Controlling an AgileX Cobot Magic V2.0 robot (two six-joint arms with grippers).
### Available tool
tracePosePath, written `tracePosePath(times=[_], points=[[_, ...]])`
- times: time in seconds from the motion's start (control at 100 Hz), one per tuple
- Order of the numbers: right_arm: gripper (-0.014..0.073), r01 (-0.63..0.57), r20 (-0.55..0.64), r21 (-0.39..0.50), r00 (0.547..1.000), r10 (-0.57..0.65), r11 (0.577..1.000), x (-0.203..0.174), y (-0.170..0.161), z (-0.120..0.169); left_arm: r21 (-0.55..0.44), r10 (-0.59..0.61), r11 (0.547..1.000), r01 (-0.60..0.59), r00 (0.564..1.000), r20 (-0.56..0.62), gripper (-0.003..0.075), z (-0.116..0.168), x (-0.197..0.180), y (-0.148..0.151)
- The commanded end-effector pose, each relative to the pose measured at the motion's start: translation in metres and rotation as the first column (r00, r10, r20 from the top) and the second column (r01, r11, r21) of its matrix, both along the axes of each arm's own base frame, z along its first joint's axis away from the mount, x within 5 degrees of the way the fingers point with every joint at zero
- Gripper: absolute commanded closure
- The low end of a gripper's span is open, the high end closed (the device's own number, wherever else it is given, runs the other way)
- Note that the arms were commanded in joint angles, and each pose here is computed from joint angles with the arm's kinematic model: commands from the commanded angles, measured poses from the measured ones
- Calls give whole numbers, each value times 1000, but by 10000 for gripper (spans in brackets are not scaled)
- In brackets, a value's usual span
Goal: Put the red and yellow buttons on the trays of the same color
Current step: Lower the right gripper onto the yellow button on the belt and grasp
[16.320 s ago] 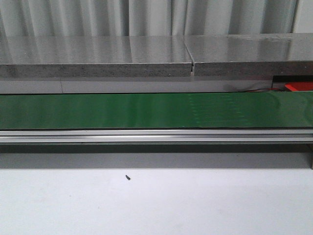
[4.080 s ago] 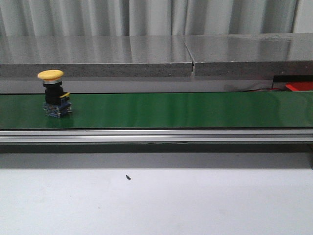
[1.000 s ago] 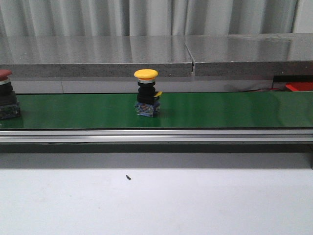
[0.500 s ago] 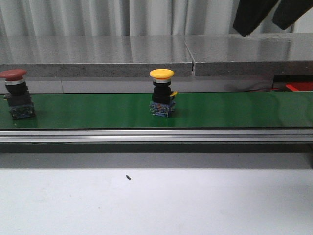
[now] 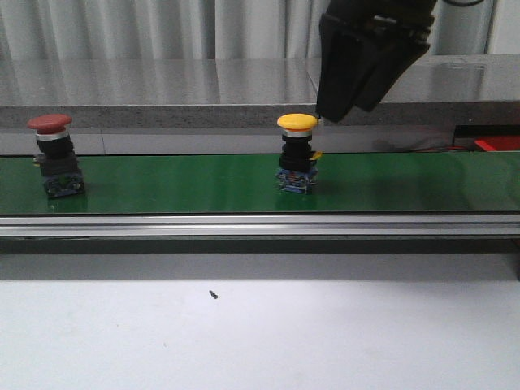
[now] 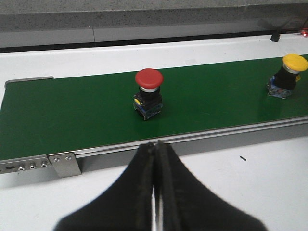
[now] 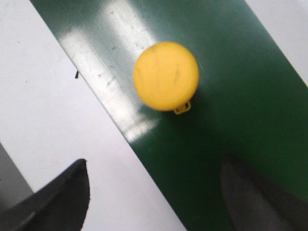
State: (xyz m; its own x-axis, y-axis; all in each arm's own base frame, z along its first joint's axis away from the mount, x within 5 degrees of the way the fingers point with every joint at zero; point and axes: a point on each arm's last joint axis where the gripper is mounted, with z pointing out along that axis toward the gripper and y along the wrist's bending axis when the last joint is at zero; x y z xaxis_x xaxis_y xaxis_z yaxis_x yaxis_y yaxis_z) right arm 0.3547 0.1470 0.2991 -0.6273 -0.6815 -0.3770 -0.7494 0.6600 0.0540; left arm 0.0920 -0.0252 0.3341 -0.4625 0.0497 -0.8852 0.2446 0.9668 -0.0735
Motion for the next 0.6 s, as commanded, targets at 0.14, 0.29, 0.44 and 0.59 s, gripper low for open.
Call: tracePosePath(times=[0.14, 0.29, 0.44, 0.59], points=[[46, -32, 121, 52, 992, 26, 998, 21, 9, 7, -27, 3, 1000, 0, 996, 93, 739, 15, 2, -1], [50, -27, 170, 60, 985, 16, 998, 34, 13, -4, -27, 3, 1000, 0, 996, 93, 739, 15, 2, -1], [223, -29, 160, 69, 987, 18, 997, 34, 14, -6, -27, 3, 1000, 0, 996, 93, 739, 15, 2, -1], [398, -29, 125, 68, 992, 20, 997, 32, 11, -7, -27, 3, 1000, 0, 996, 93, 739, 15, 2, -1]])
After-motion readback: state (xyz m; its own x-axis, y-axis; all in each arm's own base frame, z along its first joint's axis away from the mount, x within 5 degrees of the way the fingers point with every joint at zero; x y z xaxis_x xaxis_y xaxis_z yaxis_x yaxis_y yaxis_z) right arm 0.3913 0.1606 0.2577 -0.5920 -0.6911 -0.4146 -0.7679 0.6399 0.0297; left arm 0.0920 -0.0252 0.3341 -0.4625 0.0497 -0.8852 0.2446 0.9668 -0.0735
